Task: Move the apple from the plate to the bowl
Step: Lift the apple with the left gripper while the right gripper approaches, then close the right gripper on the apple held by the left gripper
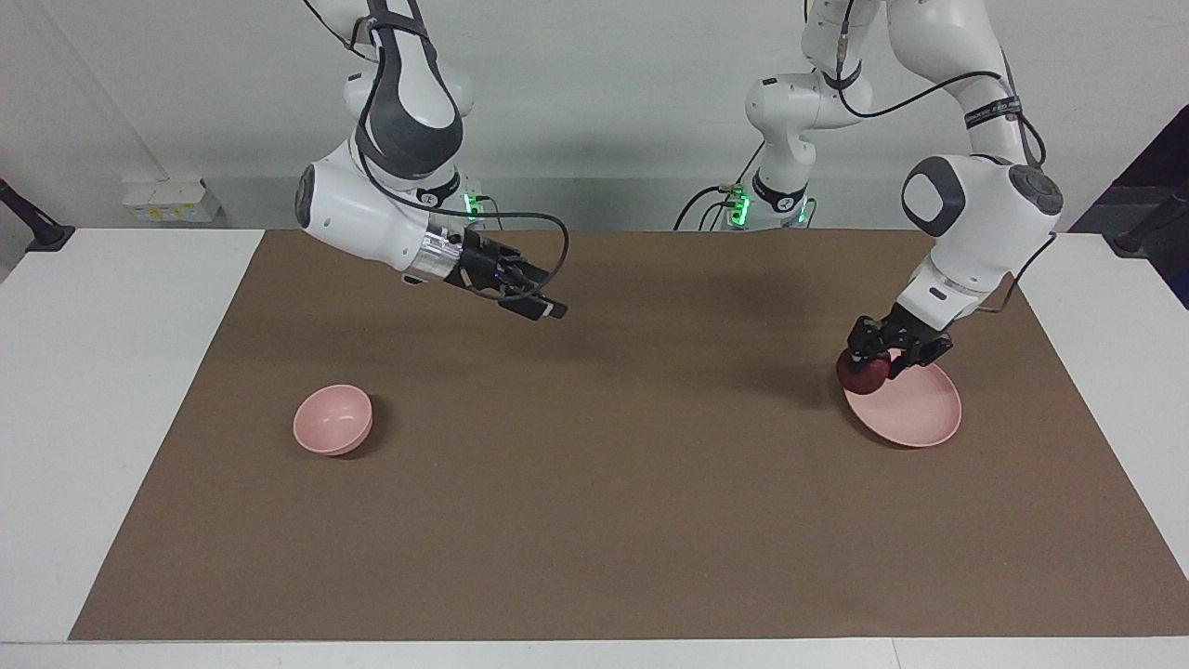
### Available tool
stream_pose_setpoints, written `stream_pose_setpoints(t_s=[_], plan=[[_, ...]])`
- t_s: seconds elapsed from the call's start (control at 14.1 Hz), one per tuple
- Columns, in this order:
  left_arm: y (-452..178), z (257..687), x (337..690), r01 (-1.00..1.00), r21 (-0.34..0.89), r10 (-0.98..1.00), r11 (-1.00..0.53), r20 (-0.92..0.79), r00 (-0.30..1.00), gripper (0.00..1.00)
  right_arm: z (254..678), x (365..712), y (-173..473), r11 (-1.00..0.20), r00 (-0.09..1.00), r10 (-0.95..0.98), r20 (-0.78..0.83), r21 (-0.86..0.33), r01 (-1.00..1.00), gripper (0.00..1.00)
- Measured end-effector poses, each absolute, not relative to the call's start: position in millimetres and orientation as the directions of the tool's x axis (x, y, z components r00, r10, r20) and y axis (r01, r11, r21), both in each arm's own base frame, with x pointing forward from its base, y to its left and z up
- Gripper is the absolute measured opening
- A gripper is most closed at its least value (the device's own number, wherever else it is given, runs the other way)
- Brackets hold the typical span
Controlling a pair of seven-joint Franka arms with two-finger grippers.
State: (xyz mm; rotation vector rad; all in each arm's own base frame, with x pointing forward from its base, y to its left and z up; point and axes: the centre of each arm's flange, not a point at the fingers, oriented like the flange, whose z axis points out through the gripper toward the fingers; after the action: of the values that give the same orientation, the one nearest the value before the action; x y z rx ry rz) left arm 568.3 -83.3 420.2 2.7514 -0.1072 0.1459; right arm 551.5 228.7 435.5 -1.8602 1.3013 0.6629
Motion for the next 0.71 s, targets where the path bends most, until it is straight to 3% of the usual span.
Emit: stream_pose_setpoints(t_s=[0.71], plan=[[-208.4,434.8,537.5,-0.048,0.622,-0.027,-0.781,0.044,0.999,0.64,355.3,556.4,280.1,0.011,0.136,-0.505,-0.852,-0.164,-0.986,1.00]])
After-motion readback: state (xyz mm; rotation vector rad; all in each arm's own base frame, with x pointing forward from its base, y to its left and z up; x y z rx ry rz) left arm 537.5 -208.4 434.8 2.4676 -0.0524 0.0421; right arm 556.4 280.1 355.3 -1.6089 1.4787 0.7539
